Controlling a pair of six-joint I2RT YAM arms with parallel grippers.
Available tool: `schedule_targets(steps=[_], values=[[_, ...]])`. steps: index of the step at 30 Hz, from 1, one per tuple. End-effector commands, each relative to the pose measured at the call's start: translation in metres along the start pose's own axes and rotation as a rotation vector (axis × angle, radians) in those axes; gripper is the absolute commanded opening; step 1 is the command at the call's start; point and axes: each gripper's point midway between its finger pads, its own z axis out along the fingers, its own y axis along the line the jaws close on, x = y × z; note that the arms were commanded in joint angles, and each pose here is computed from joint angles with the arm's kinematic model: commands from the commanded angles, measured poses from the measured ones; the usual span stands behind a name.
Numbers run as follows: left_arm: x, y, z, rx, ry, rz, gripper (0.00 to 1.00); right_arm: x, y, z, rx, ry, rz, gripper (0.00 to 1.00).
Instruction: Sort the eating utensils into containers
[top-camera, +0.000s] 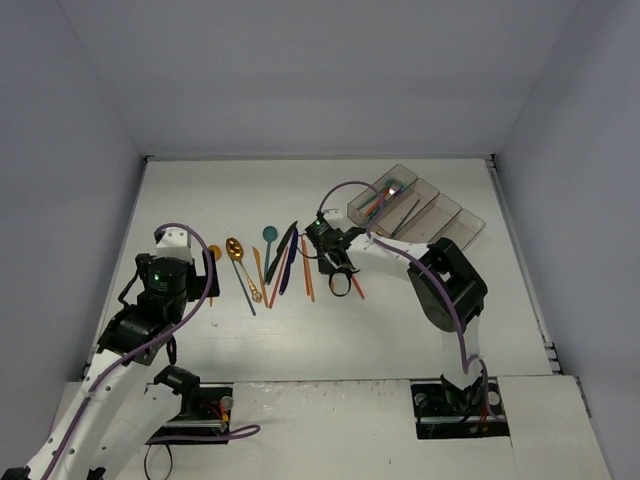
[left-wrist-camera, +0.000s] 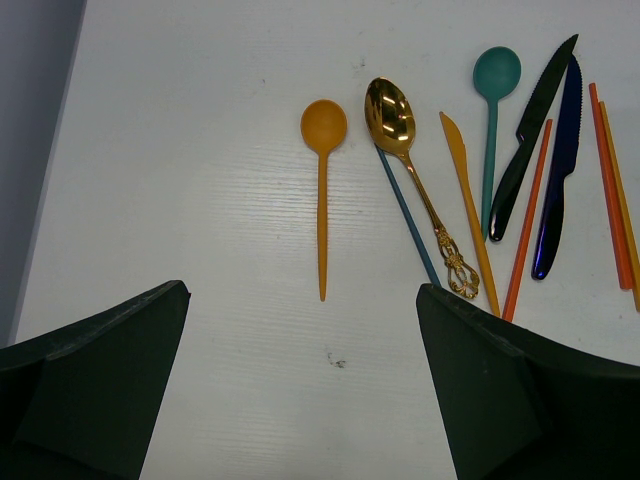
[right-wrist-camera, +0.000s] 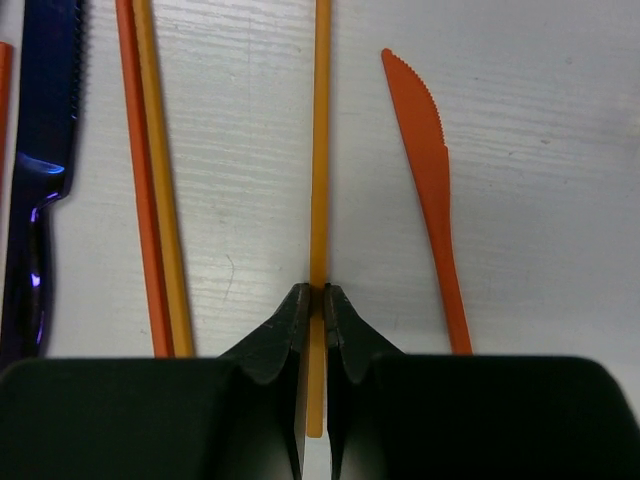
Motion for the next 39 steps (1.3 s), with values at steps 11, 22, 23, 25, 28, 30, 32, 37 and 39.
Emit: schedule_targets(steps=[11, 22, 23, 25, 28, 30, 32, 37, 39], values=[[-0.019, 0.001, 0.000, -0.007, -0.062, -0.016, 0.97, -0.162, -0.061, -0.098, -0.009, -0.384, 0.421, 0.00], [-0.021, 0.004, -0.002, -0.024, -0.074, -0.020, 0.97, -0.209, -0.184, -0.071, 0.116, -0.416, 0.697, 0.00], [-0.021, 0.005, -0.002, -0.026, -0.076, -0.021, 0.97, -0.206, -0.194, -0.059, 0.137, -0.397, 0.717, 0.00], [-0.022, 0.005, -0.003, -0.027, -0.077, -0.021, 0.97, -0.204, -0.200, -0.047, 0.143, -0.376, 0.734, 0.00], [-0.021, 0.006, -0.003, -0.030, -0.078, -0.021, 0.97, -0.198, -0.213, -0.029, 0.177, -0.351, 0.763, 0.00], [-0.022, 0.006, -0.003, -0.030, -0.080, -0.023, 0.97, -0.194, -0.216, -0.020, 0.188, -0.334, 0.768, 0.00], [-0.021, 0.007, -0.003, -0.032, -0.079, -0.022, 0.97, -0.188, -0.215, -0.009, 0.189, -0.309, 0.771, 0.00], [-0.021, 0.007, -0.003, -0.033, -0.080, -0.022, 0.97, -0.177, -0.212, -0.005, 0.188, -0.283, 0.783, 0.07], [-0.022, 0.007, -0.003, -0.033, -0.080, -0.022, 0.97, -0.177, -0.209, -0.010, 0.184, -0.287, 0.768, 0.13]])
